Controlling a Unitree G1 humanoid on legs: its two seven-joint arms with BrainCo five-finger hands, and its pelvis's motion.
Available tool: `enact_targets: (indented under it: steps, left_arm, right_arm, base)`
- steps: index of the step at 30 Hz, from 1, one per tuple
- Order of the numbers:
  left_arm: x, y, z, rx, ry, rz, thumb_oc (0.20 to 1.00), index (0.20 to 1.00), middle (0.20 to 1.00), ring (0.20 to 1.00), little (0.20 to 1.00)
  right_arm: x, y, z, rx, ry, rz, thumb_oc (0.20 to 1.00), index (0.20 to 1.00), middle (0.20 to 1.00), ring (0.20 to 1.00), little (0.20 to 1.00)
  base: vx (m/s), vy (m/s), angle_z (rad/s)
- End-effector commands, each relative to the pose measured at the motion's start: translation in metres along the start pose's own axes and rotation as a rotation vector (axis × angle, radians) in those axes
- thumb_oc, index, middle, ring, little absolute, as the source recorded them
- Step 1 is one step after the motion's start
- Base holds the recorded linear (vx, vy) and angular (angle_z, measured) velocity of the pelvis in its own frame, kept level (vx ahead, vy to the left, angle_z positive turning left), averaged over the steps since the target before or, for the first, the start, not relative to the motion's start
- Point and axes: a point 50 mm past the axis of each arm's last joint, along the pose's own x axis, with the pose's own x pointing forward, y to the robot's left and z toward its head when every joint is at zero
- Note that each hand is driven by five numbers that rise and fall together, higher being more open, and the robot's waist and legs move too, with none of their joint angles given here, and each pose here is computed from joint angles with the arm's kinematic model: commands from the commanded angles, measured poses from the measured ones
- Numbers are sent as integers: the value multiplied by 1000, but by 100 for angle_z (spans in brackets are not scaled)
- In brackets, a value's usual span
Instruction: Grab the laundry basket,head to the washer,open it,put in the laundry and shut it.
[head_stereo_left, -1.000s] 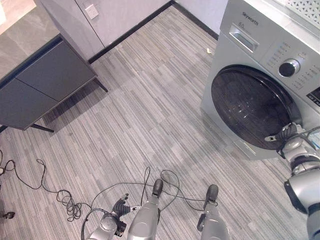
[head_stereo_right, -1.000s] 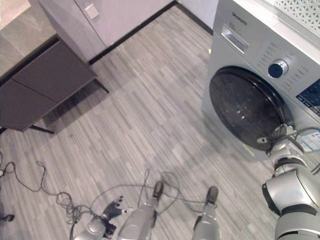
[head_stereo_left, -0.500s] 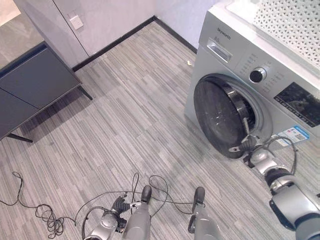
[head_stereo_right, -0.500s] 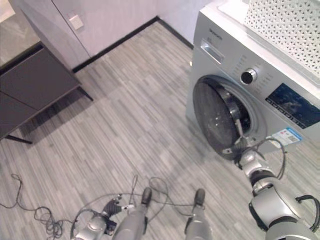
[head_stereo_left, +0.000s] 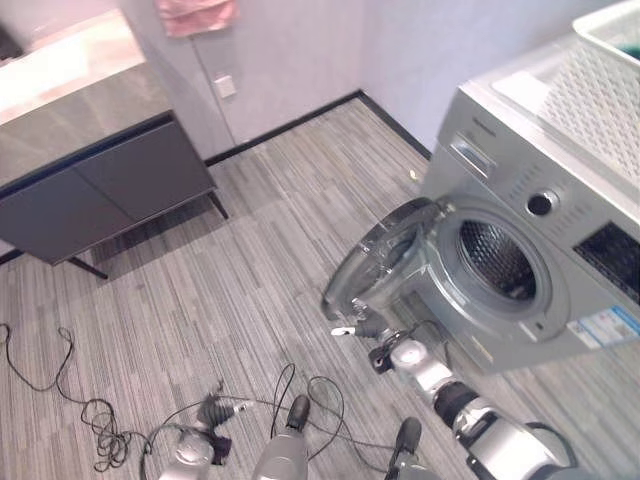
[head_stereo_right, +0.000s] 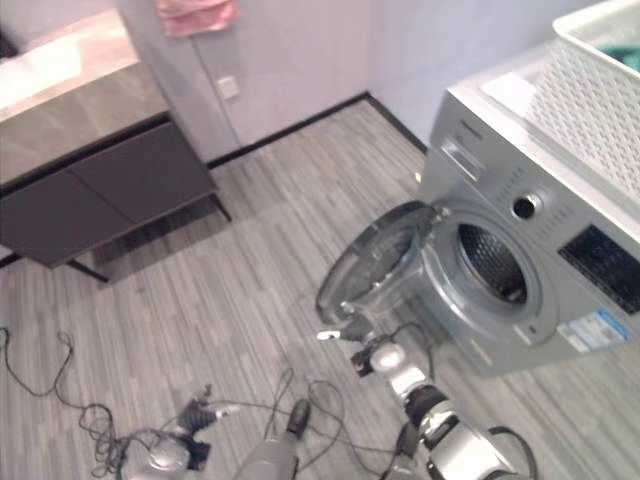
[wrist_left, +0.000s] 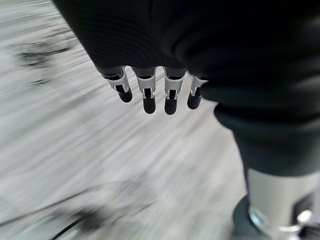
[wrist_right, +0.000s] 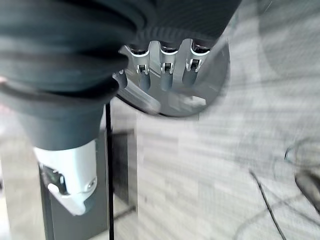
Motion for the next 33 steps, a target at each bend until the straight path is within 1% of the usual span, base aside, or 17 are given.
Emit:
enact_targets:
  steps: [1,3,4,8,10,13,15,16,17,21,22,26,27,28,30,32,33]
  left_arm:
    - [9,34,16,198,-108,119,1000,1000,1000,1000,1000]
    - [6,61,61,263,-317,206,1000,1000,1000,1000,1000]
    - [6,61,61,264,-317,207,1000,1000,1000,1000,1000]
    - [-7,80,142,337,-667,295,1000,1000,1000,1000,1000]
    - [-13,76,175,363,-808,219,1000,1000,1000,1000,1000]
    - [-15,64,206,316,-882,-99,1000,1000,1000,1000,1000]
    - [-2,51,219,381,-801,-364,1000,1000,1000,1000,1000]
    - [-1,50,220,383,-805,-367,1000,1000,1000,1000,1000]
    - [20,30,230,614,-679,-555,1000,1000,1000,1000,1000]
    - [38,20,233,756,-582,-602,1000,1000,1000,1000,1000]
    - [54,12,231,904,-483,-618,1000,1000,1000,1000,1000]
    - [83,-4,190,1025,-229,-614,1000,1000,1000,1000,1000]
    - [83,-5,190,1025,-231,-615,1000,1000,1000,1000,1000]
    - [94,-7,147,1006,-47,-574,1000,1000,1000,1000,1000]
    - [97,-10,119,964,84,-499,1000,1000,1000,1000,1000]
    - [98,-5,113,931,128,-434,1000,1000,1000,1000,1000]
    - [104,23,126,833,163,-249,1000,1000,1000,1000,1000]
  right_arm:
    - [1,-13,1,-46,0,-40,1000,1000,1000,1000,1000]
    - [-13,-19,-39,-73,140,-72,1000,1000,1000,1000,1000]
    - [-13,-19,-39,-74,140,-72,1000,1000,1000,1000,1000]
    - [-37,-16,-91,-73,336,-86,1000,1000,1000,1000,1000]
    - [-48,-18,-107,-44,395,-100,1000,1000,1000,1000,1000]
    - [-66,-22,-130,-6,484,-116,1000,1000,1000,1000,1000]
    - [-77,-22,-143,4,535,-96,1000,1000,1000,1000,1000]
    - [-77,-22,-143,8,534,-98,1000,1000,1000,1000,1000]
    - [-88,-21,-155,10,578,-73,1000,1000,1000,1000,1000]
    - [-89,-25,-155,-2,579,-73,1000,1000,1000,1000,1000]
    - [-92,-28,-156,-11,584,-64,1000,1000,1000,1000,1000]
    - [-94,-34,-158,-38,603,-56,1000,1000,1000,1000,1000]
    - [-95,-34,-158,-38,605,-57,1000,1000,1000,1000,1000]
    - [-95,-36,-158,-45,608,-58,1000,1000,1000,1000,1000]
    - [-91,-38,-153,-51,587,-67,1000,1000,1000,1000,1000]
    - [-87,-42,-147,-55,559,-79,1000,1000,1000,1000,1000]
    - [-76,-52,-128,-68,470,-109,1000,1000,1000,1000,1000]
  base:
    - [65,-9,5]
    - [65,-10,2]
    - [40,-2,2]
    - [48,-3,-3]
    - [17,8,-10]
    - [49,30,-21]
    - [49,28,-37]
    - [76,7,-57]
    - [47,-2,-53]
    - [15,-11,-26]
    - [-24,-15,-41]
    - [-39,-17,-18]
    - [-50,-5,-23]
    - [-58,-9,-24]
    - [-87,-15,-14]
    - [-107,-13,-5]
    - [-170,-12,-11]
